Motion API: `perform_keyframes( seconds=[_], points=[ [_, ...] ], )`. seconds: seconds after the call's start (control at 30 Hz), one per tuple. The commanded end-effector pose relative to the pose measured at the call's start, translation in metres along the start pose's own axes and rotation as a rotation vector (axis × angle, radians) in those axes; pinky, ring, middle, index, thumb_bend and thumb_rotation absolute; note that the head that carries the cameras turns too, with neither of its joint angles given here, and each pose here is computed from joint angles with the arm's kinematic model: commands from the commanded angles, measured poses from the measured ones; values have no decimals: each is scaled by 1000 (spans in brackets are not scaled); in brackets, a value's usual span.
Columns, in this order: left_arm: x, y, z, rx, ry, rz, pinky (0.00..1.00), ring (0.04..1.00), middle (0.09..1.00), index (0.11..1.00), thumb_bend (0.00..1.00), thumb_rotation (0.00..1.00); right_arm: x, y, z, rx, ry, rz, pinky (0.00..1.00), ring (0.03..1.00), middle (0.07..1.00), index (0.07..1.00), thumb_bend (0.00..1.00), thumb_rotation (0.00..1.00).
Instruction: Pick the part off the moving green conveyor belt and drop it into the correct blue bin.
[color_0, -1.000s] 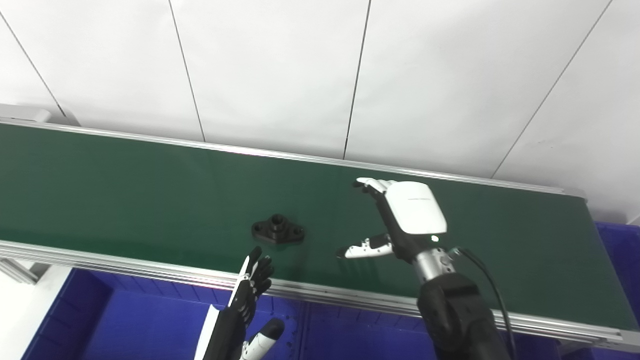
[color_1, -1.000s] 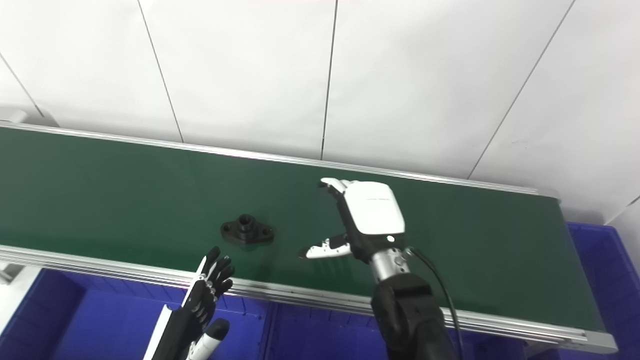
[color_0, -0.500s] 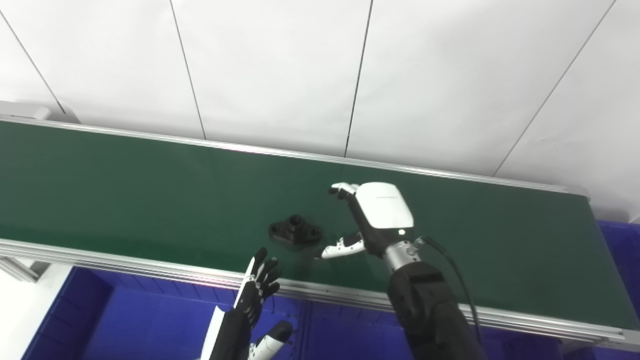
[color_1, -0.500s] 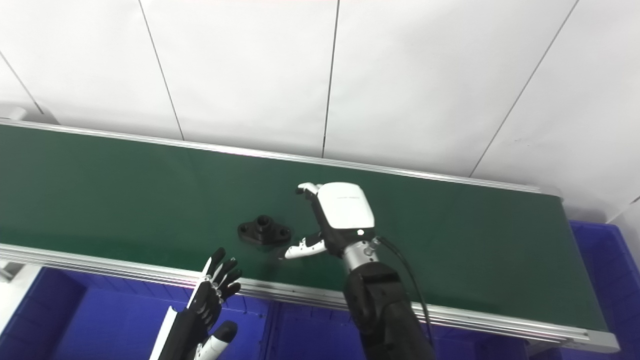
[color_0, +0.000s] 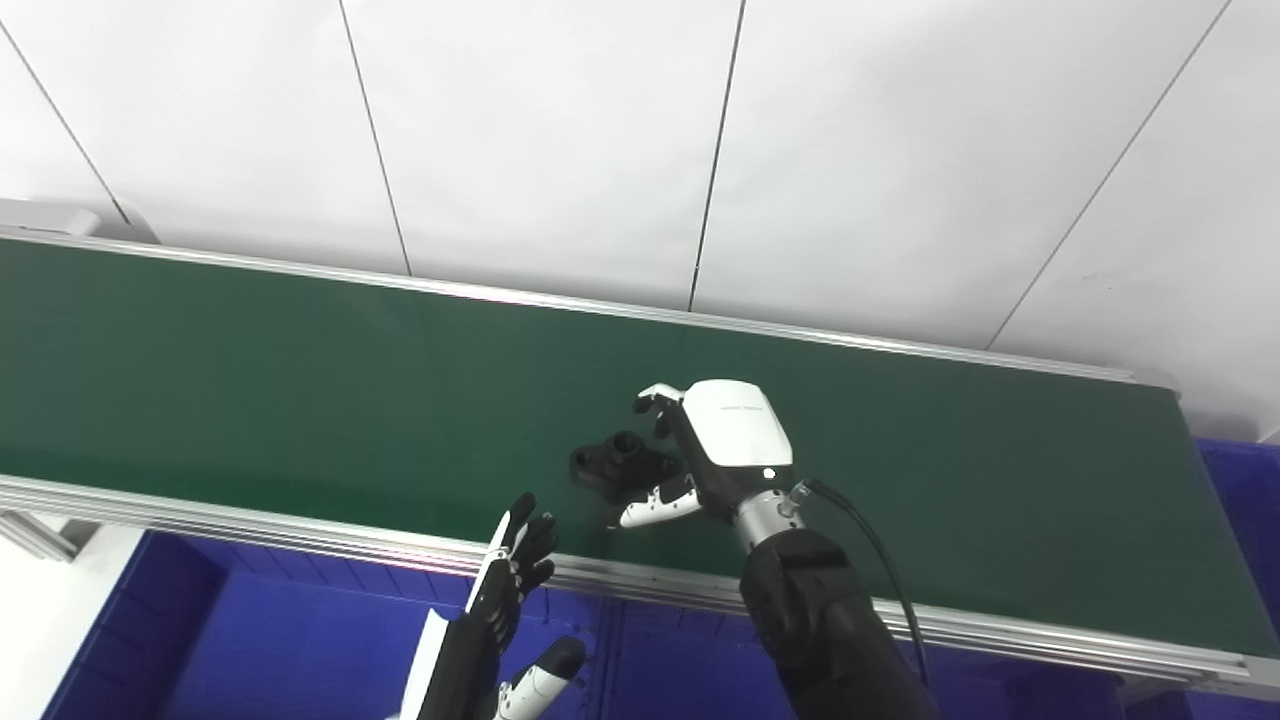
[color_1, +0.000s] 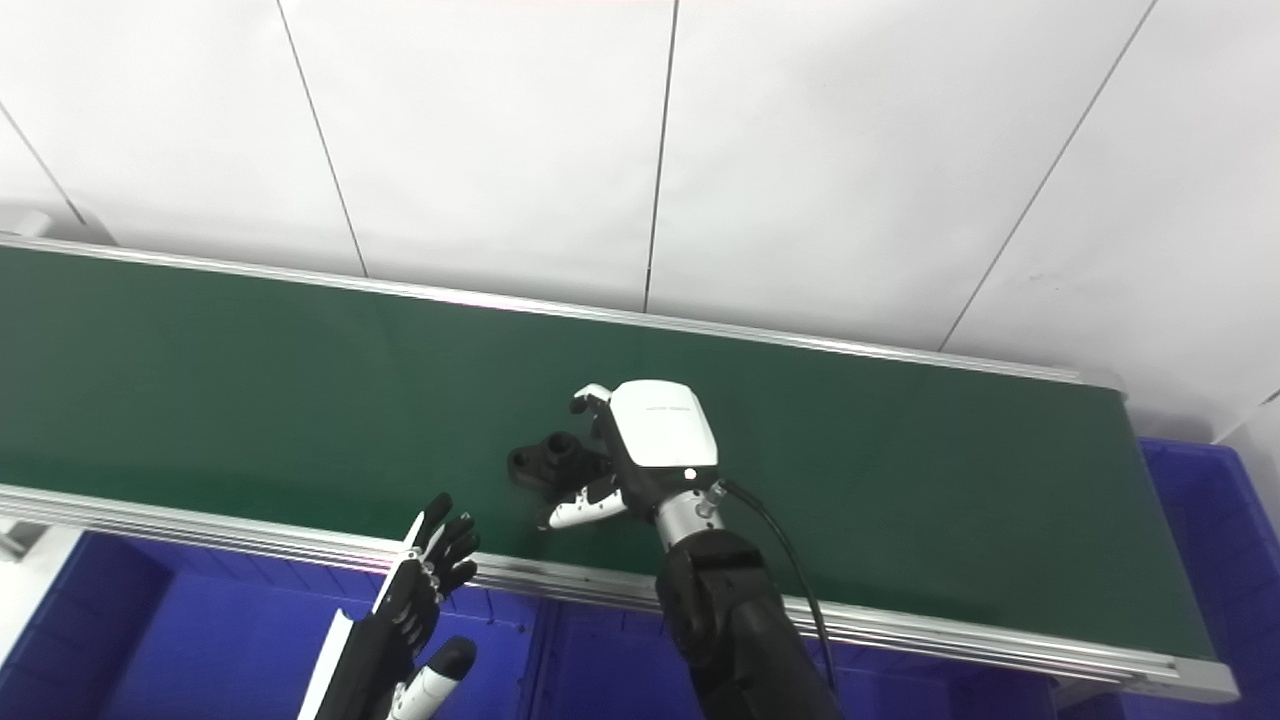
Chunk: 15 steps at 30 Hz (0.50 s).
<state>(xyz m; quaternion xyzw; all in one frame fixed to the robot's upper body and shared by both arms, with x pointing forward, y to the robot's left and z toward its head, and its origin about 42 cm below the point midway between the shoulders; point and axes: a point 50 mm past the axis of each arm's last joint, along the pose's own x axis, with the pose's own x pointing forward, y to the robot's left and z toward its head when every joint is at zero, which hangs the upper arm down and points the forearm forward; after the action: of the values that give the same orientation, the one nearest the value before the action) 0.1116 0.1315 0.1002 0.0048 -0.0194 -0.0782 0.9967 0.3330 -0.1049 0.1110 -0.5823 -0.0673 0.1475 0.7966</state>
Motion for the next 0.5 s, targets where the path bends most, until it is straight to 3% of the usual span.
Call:
perform_keyframes(
  seconds=[0.0,0.1,0.23,0.27,0.33,0.47],
  points=[
    [3,-15,10,-40,-59,11,900,925,944,975,693,753,13,-14,10,13,-26,-82,620,645,563,694,991,405],
    [3,-17,10,-41,-55,11,896,927,947,975,696,753,14,-9,9,26,-28,-91,557,586,496,662,917,324],
    [3,-18,11,-51,-52,5,900,931,951,977,687,752,14,-2,7,28,-39,-102,529,551,449,637,812,286],
    [3,-18,11,-53,-51,3,901,933,953,980,678,750,14,0,6,31,-42,-105,518,523,419,567,668,221],
    [3,-19,11,-56,-50,2,902,934,953,981,669,750,14,4,5,35,-48,-116,507,481,385,507,546,166],
    [4,-19,11,-59,-50,-1,901,934,951,982,640,743,11,10,2,2,-50,-116,484,437,368,489,512,147]
  ],
)
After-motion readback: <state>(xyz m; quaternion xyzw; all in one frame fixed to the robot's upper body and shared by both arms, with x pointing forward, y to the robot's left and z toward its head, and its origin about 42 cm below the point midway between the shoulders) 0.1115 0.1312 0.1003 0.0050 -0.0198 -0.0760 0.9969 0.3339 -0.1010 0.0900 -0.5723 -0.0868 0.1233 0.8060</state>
